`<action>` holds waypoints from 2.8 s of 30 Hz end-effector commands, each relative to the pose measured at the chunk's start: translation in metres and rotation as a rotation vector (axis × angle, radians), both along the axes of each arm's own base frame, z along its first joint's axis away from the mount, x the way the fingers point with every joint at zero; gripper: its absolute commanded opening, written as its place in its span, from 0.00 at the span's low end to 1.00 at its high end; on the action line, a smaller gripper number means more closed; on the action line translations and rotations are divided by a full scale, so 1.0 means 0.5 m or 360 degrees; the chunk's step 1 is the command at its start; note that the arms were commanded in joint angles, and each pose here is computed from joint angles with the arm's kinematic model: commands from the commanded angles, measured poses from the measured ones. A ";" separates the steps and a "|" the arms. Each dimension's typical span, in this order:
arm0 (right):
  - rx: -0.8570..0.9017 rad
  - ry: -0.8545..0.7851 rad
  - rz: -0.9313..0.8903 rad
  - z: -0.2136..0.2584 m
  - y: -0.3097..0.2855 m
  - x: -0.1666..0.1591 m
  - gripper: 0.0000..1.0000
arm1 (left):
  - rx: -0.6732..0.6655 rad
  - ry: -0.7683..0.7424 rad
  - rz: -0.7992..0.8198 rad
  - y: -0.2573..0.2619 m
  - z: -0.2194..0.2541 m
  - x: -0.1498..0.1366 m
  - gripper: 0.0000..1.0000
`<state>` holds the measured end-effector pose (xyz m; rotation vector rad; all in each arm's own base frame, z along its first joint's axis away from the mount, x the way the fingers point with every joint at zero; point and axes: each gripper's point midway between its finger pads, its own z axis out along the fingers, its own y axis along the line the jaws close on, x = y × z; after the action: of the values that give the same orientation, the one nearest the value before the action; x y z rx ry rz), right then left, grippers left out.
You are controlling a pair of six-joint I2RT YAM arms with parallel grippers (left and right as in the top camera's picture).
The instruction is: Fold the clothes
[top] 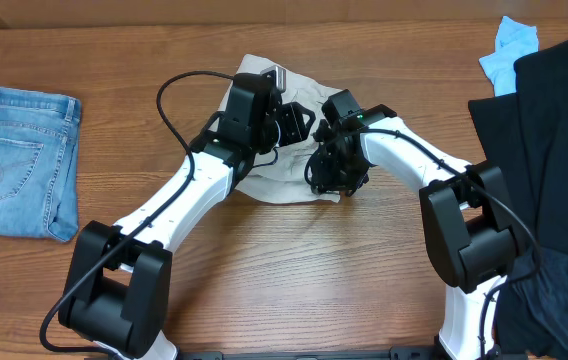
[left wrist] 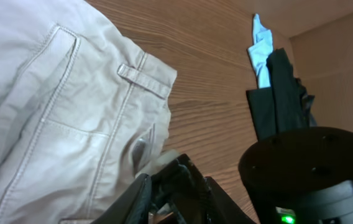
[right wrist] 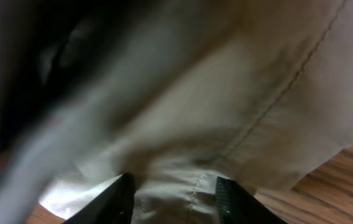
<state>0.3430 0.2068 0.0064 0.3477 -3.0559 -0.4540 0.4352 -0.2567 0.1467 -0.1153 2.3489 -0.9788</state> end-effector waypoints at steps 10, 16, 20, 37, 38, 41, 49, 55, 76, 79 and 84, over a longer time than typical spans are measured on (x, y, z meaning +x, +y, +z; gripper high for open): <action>-0.0296 -0.0292 -0.0347 0.147 -0.127 0.085 0.59 | 0.0369 -0.0089 0.0363 0.255 0.015 0.073 0.34; 0.0125 -0.0358 -0.0110 0.233 -0.045 0.081 0.70 | 0.0593 -0.0064 0.0446 0.312 -0.015 0.072 0.38; 0.0230 -0.0189 0.0004 0.184 0.014 0.038 0.73 | 0.0629 0.0009 0.0443 0.319 -0.033 0.057 0.40; 0.0292 -0.0058 0.0032 0.124 0.066 0.039 0.04 | 0.0772 0.0593 0.0285 0.334 -0.134 -0.103 0.35; 0.0295 -0.0065 0.0032 0.128 0.067 0.041 0.04 | 0.0779 0.0621 0.0279 0.336 -0.141 -0.112 0.28; 0.0295 -0.0062 0.0036 0.128 0.069 0.039 0.04 | 0.0786 0.0634 0.0272 0.335 -0.152 -0.119 0.25; 0.0287 -0.0042 0.0033 0.127 0.066 0.034 0.04 | 0.0805 0.0615 0.0199 0.302 -0.181 -0.138 0.09; 0.0280 -0.0027 0.0032 0.130 0.063 0.028 0.05 | 0.0837 0.0587 0.0191 0.297 -0.211 -0.149 0.08; 0.0352 -0.0102 0.0044 0.252 0.053 -0.013 0.07 | 0.0810 0.0545 0.0216 0.286 -0.342 -0.108 0.13; 0.0342 -0.0079 0.0037 0.260 0.048 -0.026 0.07 | 0.0801 0.0548 0.0227 0.286 -0.342 -0.108 0.16; 0.0342 -0.0084 0.0039 0.260 0.048 -0.024 0.08 | 0.0703 0.0561 0.0153 0.261 -0.334 -0.114 0.22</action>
<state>0.3270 0.2297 0.1063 0.3724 -2.9996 -0.7290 0.3935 -0.1318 0.0050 -0.2111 2.7132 -0.4169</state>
